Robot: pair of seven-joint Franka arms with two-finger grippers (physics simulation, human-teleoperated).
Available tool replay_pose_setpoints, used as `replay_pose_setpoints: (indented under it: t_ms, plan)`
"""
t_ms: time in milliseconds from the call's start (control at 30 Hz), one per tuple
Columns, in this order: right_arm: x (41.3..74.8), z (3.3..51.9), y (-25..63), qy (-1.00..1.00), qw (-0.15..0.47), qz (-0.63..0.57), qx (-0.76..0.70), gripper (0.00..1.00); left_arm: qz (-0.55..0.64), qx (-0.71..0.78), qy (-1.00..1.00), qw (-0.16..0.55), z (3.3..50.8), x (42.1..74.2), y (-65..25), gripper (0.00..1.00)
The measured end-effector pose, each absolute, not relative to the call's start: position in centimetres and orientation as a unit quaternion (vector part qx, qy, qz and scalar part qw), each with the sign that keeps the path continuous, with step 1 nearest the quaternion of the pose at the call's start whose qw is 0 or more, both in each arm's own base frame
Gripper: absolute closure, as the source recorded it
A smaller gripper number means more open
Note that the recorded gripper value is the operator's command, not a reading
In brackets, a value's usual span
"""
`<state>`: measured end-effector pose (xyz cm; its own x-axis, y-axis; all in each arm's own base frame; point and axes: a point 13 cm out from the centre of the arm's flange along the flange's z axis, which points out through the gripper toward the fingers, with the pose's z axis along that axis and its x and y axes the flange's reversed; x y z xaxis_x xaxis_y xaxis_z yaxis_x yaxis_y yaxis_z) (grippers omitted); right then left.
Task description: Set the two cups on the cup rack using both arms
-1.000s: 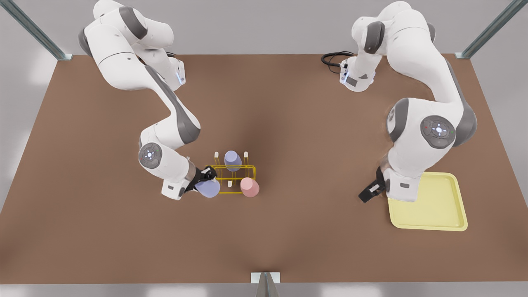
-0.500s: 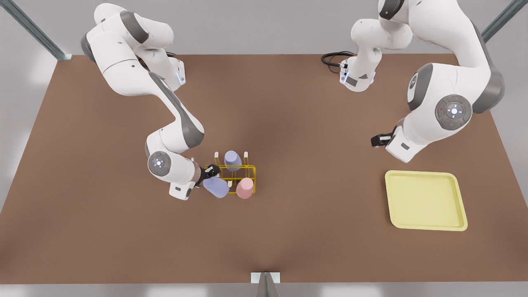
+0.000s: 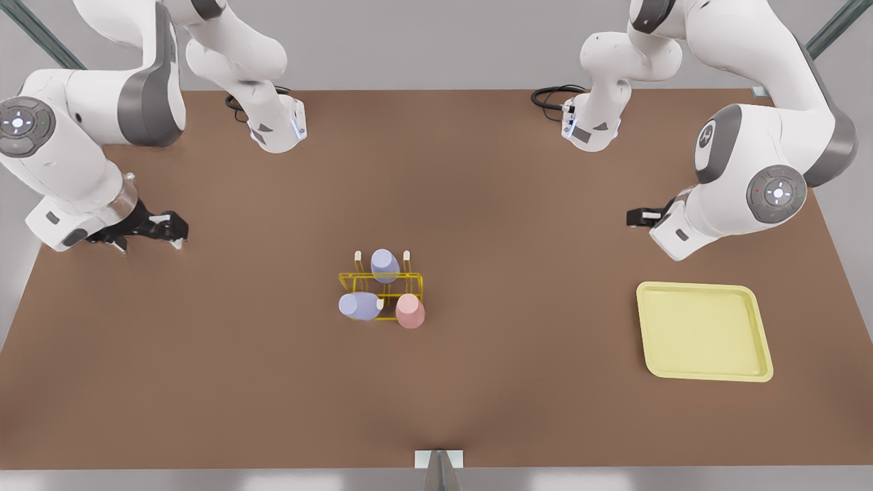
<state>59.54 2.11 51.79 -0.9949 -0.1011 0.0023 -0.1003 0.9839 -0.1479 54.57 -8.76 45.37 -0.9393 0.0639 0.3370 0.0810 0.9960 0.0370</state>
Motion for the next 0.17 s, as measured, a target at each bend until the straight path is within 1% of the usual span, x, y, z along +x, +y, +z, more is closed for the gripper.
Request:
replay_pose_setpoints:
  t_ms: [100, 167]
  plan:
    - [55.6, 52.6, 1.2, 0.997, -0.02, -0.068, -0.038, 0.0, -0.023, -0.048, -0.983, 0.174, 45.3, 54.4, -8.7, 0.0]
    - [54.0, 52.3, 1.0, 0.997, -0.033, -0.059, -0.031, 0.0, -0.022, -0.055, -0.983, 0.175, 45.3, 54.4, -8.7, 0.0]
